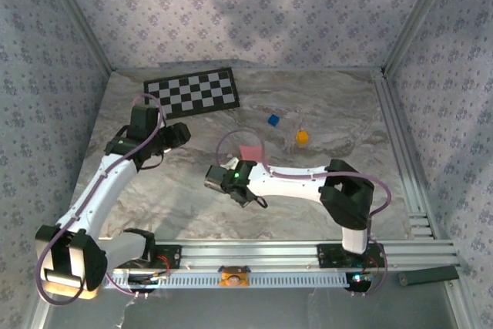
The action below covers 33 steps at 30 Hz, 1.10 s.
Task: Fold a paper plane with a square sheet of paper (pick it up from the middle)
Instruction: Turn over the paper at the center of the table, then fold the wing for the fifth time at the center of the table.
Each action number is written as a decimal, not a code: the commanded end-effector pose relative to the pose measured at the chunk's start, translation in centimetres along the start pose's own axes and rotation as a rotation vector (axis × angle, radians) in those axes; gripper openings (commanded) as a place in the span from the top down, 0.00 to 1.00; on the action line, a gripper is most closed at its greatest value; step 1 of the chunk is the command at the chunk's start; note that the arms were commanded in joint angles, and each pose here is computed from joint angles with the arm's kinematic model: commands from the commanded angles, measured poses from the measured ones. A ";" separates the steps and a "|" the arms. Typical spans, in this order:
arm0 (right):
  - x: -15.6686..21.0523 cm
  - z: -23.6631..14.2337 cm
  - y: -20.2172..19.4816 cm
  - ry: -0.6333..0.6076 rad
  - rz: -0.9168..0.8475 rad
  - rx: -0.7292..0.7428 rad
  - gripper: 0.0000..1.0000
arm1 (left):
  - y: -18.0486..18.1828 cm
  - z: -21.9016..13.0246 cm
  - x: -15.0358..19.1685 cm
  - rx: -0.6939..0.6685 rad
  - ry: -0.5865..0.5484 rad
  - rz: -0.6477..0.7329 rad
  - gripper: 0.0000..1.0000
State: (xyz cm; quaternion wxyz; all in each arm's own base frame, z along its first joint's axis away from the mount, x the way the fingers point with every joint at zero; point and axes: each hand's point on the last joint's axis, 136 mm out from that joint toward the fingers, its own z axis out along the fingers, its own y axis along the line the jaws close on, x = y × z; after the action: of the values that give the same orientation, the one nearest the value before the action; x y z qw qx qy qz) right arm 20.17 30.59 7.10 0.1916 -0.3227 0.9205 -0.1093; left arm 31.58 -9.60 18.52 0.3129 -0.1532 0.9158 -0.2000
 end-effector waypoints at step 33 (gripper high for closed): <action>-5.0 4.7 -0.9 -0.040 0.724 -0.831 0.91 | -2.4 2.5 3.1 0.290 0.223 -0.108 0.50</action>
State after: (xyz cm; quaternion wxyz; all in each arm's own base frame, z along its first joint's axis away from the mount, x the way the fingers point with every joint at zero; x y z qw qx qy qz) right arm 25.87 31.65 4.56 0.1051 -0.0465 0.9396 0.3225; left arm 31.01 -13.31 15.42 0.2080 -0.1442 0.9028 -0.3478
